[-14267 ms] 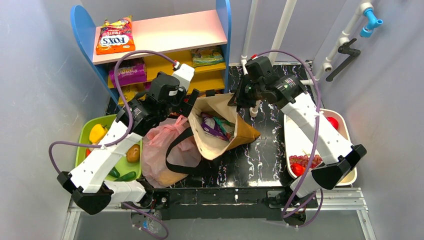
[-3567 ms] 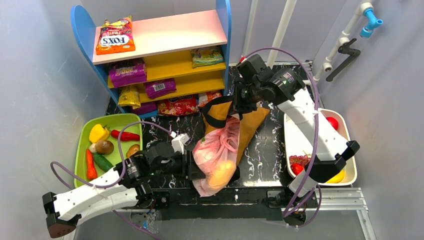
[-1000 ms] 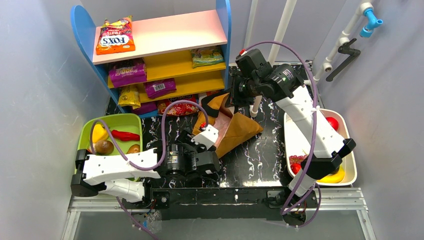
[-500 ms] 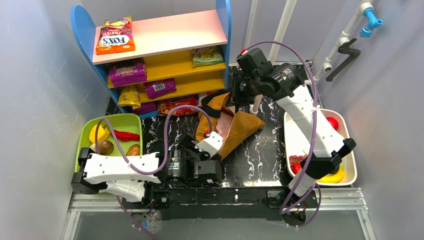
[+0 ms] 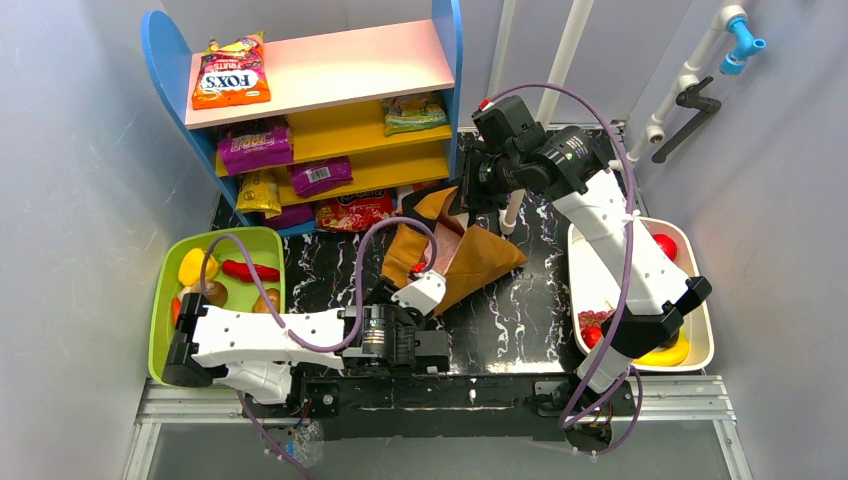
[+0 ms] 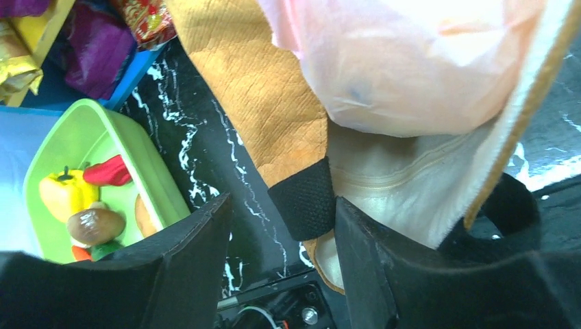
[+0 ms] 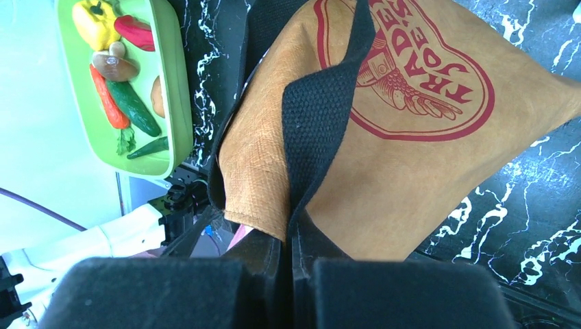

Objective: Place the food into the grocery bag and tie it
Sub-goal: Adjust the grocery bag at the center of the board.

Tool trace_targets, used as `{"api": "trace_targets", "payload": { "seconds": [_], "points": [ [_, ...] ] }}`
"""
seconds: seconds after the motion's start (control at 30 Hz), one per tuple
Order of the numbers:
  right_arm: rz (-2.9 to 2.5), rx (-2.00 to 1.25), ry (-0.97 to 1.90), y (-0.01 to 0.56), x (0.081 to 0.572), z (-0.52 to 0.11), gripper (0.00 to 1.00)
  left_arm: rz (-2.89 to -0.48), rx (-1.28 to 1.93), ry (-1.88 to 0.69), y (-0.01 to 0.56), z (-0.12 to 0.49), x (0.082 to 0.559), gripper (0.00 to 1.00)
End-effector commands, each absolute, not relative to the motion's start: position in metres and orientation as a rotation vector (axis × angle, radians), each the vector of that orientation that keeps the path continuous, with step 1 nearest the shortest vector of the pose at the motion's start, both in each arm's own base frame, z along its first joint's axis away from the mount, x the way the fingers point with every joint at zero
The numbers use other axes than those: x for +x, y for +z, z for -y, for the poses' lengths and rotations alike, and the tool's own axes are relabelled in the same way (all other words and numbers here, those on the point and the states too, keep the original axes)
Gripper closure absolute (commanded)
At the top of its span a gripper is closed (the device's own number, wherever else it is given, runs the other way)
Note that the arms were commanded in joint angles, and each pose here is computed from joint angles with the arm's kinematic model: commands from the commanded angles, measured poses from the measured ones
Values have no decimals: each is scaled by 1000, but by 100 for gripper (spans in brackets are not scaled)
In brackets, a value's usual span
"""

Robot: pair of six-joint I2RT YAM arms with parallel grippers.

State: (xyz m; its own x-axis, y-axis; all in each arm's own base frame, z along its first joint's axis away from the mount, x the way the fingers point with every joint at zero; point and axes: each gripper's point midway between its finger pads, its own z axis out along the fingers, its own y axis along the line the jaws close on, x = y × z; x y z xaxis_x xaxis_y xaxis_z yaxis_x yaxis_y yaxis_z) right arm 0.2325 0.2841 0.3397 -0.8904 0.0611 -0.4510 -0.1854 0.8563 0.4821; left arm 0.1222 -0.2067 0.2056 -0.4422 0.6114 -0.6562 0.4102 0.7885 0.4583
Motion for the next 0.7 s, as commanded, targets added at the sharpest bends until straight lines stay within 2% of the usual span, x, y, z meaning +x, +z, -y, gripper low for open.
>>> {"api": "trace_targets", "payload": {
  "seconds": [0.0,0.07,0.13,0.17,0.23,0.37,0.67],
  "points": [
    [-2356,-113,978,405,229,-297,99,-2049,697,379,219,176,132,47],
    [-2356,-111,979,405,228,-296,99,-2051,706,374,214,173,133,56],
    [-2362,-110,978,403,227,-296,99,-2043,700,363,213,172,134,73],
    [-2364,-110,978,402,226,-295,99,-2036,692,353,215,171,135,88],
    [-2374,-110,972,398,225,-294,99,-2020,667,326,227,171,137,100],
    [-2393,-109,961,388,220,-290,99,-1995,535,205,272,167,142,100],
    [-2419,-114,975,370,210,-286,99,-1826,267,-394,371,188,165,100]
  ]
}}
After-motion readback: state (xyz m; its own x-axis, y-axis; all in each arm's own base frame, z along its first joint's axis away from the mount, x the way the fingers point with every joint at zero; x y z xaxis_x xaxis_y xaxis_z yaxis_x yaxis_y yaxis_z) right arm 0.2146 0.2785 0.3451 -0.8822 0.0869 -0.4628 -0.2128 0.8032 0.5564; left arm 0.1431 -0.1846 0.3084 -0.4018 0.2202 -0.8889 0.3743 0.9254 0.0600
